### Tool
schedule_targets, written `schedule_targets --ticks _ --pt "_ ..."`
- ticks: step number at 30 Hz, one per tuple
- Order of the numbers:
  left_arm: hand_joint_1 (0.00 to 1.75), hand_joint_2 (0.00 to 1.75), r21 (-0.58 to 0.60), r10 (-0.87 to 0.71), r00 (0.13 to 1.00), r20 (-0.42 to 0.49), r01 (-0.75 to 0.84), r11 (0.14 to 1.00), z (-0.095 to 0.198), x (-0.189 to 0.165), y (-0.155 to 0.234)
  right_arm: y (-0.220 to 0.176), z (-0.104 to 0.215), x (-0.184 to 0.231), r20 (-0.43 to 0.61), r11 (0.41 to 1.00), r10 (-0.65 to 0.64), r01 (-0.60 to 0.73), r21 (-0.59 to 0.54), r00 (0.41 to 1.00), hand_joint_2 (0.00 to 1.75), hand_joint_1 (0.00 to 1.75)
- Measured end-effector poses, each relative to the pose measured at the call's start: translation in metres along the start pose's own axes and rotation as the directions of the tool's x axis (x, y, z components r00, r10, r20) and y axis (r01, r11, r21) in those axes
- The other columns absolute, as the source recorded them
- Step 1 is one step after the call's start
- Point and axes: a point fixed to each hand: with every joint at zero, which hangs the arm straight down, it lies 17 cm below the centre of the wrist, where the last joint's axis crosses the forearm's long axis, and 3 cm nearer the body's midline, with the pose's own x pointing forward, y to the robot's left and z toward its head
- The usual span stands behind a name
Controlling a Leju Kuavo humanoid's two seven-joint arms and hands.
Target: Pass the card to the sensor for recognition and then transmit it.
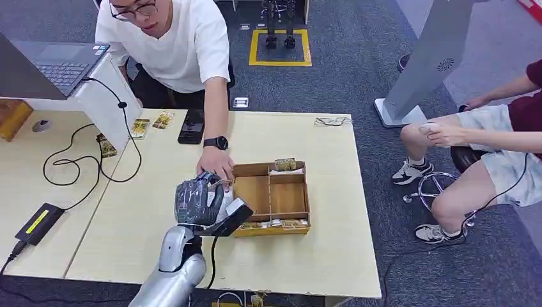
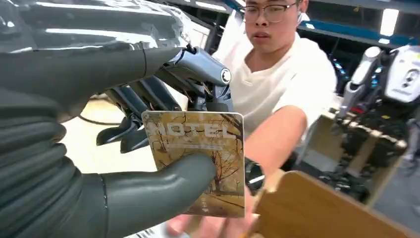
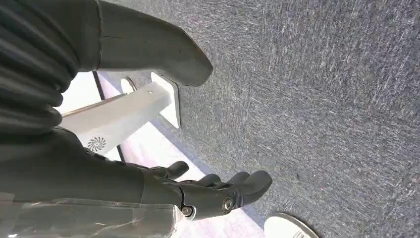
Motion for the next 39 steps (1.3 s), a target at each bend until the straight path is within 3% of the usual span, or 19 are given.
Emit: schedule_targets --ticks 14,39 --pt "1.75 1.75 -0.017 -0.140 0.985 -0.104 0.139 0.990 0.004 -0.064 -0.001 0.003 0.001 -0.003 -0.011 1.000 0.005 -0.005 0.008 1.000 1.75 0.00" --pt "1.75 1.75 -0.129 -0.261 0.946 -0.190 0.240 0.962 0.018 -0.110 -0.016 0.001 0.000 -0.007 -0.019 1.000 0.013 -0.013 0.005 1.000 1.75 0.00"
